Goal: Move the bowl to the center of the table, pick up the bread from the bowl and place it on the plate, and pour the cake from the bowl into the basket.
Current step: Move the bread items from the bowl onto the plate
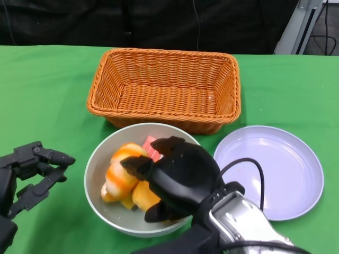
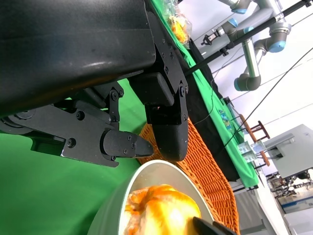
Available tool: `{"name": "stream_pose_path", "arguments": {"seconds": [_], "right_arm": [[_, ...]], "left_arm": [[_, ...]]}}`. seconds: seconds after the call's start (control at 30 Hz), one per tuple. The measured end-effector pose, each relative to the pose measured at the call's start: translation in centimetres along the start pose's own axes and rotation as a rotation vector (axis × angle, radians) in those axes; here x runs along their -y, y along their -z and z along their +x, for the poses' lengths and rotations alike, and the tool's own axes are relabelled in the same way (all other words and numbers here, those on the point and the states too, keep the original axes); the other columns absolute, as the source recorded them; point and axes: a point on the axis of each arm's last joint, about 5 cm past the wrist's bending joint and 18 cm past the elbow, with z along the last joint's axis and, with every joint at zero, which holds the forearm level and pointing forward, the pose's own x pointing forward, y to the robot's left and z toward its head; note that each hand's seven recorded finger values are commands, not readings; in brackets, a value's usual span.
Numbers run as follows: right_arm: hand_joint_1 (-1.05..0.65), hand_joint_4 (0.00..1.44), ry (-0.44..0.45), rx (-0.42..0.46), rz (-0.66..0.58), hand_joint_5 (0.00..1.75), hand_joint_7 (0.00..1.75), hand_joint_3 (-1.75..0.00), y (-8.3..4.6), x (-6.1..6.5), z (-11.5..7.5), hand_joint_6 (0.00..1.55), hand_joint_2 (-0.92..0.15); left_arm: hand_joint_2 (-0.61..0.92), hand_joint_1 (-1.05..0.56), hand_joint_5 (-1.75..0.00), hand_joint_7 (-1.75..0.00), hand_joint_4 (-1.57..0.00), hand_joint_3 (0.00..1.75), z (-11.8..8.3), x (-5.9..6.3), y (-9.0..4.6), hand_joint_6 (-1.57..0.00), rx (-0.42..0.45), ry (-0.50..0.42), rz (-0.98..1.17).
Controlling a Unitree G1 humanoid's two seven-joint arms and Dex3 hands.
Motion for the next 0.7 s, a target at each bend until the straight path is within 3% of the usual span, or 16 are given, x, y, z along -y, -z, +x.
{"name": "stream_pose_path", "arguments": {"seconds": [0.37, 0.7], "right_arm": [[-0.69, 0.47, 0.030, 0.002, 0.010, 0.05, 0.00, -0.04, 0.0, -0.5, 1.7, 0.45, -0.92], [-0.68, 0.56, 0.056, 0.009, 0.026, 0.07, 0.02, -0.06, -0.2, -0.9, 2.0, 0.50, -0.92]], "left_arm": [[0.92, -0.09, -1.18, -0.81, -0.85, 0.26, 0.0, 0.2, 0.0, -0.90, 0.002, -0.008, -0.013], [0.92, -0.10, -1.19, -0.83, -0.83, 0.26, 0.0, 0.2, 0.1, -0.88, 0.008, -0.014, -0.021]]}}
